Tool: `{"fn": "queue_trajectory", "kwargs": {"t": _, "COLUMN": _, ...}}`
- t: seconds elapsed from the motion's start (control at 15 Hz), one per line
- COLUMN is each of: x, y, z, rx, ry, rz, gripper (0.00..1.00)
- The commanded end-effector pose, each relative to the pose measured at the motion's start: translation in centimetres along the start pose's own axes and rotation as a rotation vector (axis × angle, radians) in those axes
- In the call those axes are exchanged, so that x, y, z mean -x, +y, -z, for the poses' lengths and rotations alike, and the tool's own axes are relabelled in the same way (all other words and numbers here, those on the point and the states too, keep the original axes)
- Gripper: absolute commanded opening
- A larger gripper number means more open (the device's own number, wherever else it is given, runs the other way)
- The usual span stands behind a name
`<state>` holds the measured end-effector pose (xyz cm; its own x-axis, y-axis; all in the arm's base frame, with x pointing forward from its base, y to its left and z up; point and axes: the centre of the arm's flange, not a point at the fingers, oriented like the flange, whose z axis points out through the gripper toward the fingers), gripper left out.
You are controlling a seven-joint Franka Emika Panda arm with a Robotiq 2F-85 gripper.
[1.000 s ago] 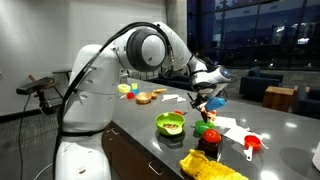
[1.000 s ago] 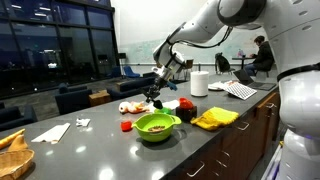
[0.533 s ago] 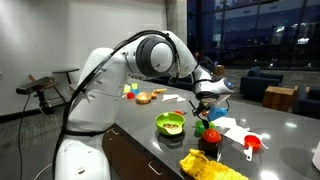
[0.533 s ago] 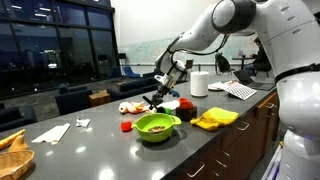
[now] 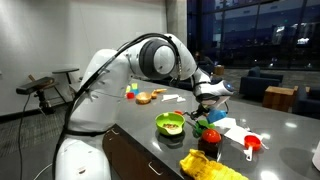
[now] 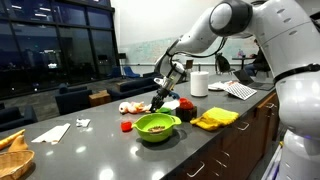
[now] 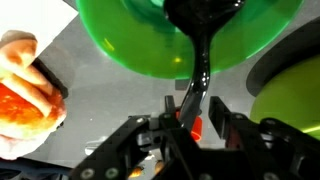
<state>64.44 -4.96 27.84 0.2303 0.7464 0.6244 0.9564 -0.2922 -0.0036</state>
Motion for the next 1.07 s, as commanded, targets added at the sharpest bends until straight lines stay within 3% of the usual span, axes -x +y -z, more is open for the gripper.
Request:
{"fn": "queue_trajectory", "kwargs": {"t": 0.0, "x": -0.6, "y": 0.4, "z": -0.2, "rx": -0.023, "ry": -0.033, "rz": 0.007, "gripper": 0.73}}
{"fn": "queue_trajectory", "kwargs": {"t": 0.27, "x": -1.1, "y": 0.0, "z": -0.2, "rx": -0.03, "ry": -0.07, "rz": 0.016, "gripper": 0.99}}
{"fn": "queue_trajectory", "kwargs": {"t": 1.0, "x": -9.8, "y": -4.8, "z": 3.0, "rx": -0.046, "ry": -0.386, "rz": 0.079, "gripper": 1.0}}
